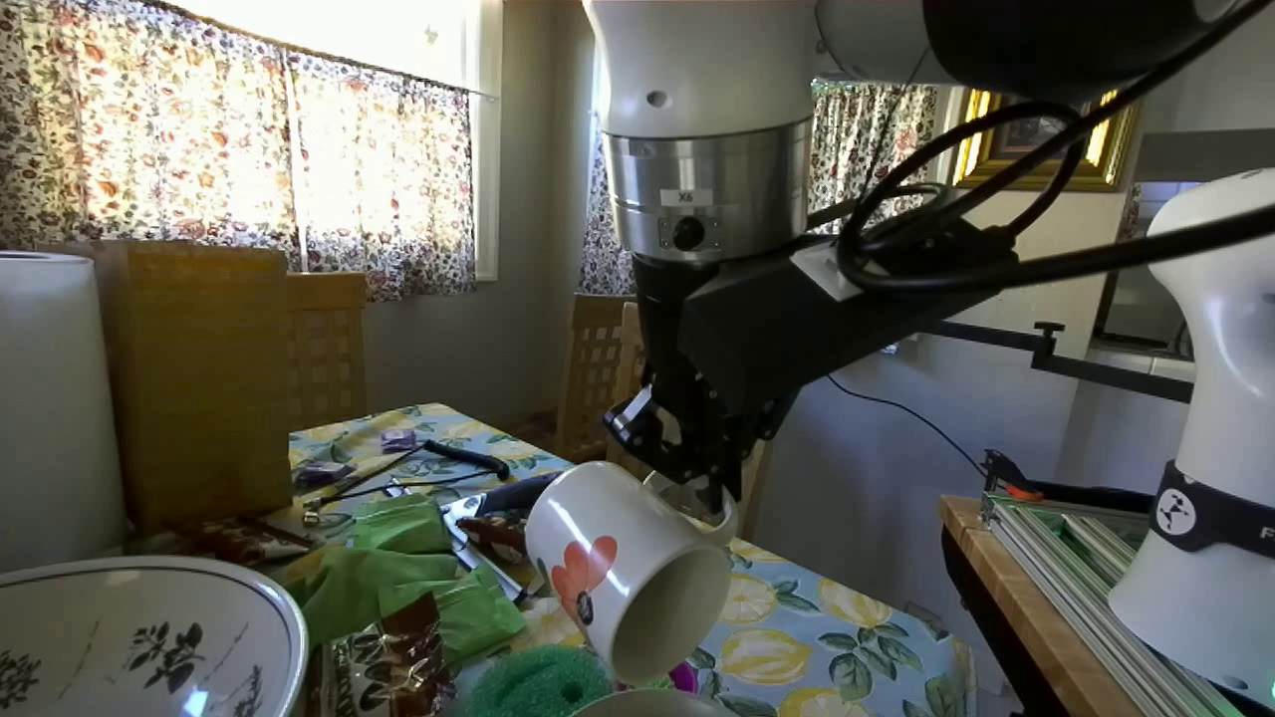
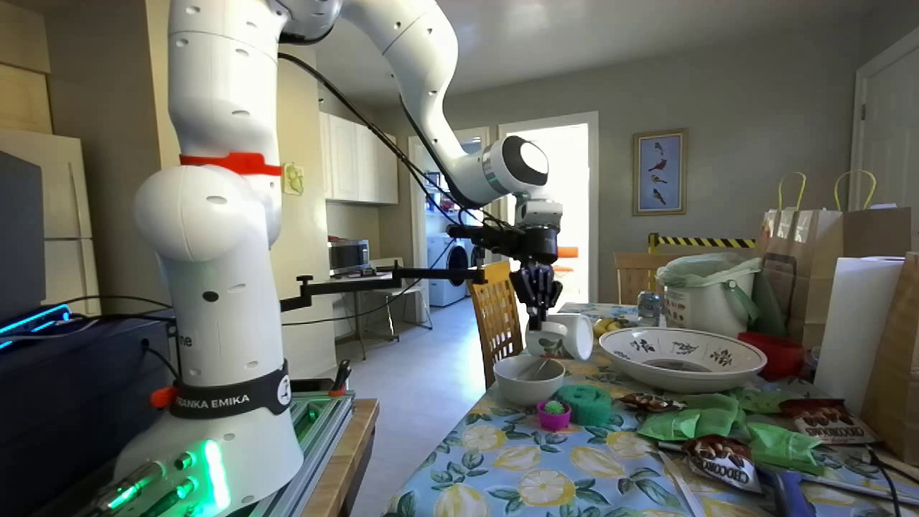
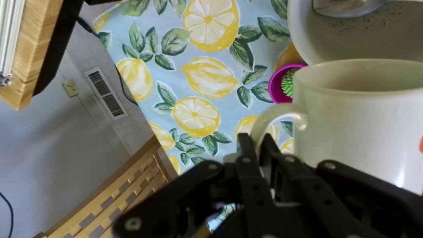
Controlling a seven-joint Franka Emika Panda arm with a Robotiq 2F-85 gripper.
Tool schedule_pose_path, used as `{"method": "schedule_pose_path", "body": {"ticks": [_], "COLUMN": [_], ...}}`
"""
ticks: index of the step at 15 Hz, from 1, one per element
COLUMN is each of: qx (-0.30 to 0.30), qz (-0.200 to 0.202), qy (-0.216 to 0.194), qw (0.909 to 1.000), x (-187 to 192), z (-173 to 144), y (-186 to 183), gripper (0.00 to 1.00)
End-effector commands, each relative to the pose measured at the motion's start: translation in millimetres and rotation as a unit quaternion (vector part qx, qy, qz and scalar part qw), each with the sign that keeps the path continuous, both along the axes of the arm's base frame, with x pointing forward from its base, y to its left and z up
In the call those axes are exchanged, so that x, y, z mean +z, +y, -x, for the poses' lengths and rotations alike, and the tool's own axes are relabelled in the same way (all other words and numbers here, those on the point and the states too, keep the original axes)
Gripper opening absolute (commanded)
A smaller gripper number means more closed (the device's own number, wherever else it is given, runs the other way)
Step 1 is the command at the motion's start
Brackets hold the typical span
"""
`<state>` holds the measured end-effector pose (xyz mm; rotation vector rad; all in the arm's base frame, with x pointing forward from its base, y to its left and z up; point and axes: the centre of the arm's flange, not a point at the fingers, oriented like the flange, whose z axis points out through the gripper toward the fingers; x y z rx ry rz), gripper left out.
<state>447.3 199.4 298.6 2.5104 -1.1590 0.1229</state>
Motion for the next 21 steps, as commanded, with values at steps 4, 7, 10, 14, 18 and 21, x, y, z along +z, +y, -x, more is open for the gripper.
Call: {"method": "schedule_pose_path", "body": {"ticks": [4,7,10,14,18,21], "qx": [-0.002,0.001,0.001,-0.009,-0.016,-0.019], "qz": [0.026,0.035,0.041,0.046,0.071,0.082], "qy": [-0.026,-0.029,-0.033,-0.047,-0.056,-0.062], "qw": [0.9993,0.999,0.9986,0.9978,0.9958,0.9945], "x": [9.2,9.6,10.2,14.7,16.9,20.5], "z": [-2.0,2.1,4.9,7.5,7.5,9.4], "y": [25.6,32.1,36.0,39.5,43.0,45.7], "gripper": [0.03,0.03,0.03,0.03,0.03,0.03]}}
